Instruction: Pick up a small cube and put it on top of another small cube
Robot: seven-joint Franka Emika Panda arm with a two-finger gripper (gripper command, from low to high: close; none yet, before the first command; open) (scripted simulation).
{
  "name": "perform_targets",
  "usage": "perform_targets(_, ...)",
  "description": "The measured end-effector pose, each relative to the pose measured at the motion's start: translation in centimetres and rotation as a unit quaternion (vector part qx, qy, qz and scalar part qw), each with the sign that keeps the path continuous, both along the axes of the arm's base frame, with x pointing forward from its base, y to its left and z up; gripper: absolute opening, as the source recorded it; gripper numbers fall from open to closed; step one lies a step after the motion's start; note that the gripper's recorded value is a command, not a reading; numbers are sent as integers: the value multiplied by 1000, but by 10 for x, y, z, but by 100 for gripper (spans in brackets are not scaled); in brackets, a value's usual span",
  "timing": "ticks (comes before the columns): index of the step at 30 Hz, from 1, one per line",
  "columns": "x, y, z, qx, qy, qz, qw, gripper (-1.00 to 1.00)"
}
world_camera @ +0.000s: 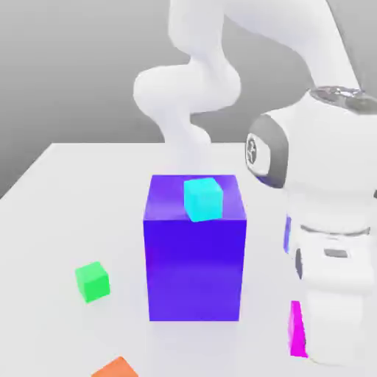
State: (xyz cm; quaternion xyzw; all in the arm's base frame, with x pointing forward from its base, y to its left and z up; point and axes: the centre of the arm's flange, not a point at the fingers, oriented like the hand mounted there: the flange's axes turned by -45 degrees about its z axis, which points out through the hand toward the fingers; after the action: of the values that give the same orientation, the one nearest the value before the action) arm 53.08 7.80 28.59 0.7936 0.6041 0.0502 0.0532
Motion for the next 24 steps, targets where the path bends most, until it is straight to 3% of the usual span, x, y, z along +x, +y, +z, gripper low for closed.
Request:
perform_targets(4,-28,-123,24,0,-18,-91,996,-100)
perform_targets(11,-141,-247,9,16,-2,-208,978,-100)
perform_targets(15,-214,-268,-32,29,52,-266,962,-100)
perform_targets(24,-224,-265,-72,58,72,-272,958,-100)
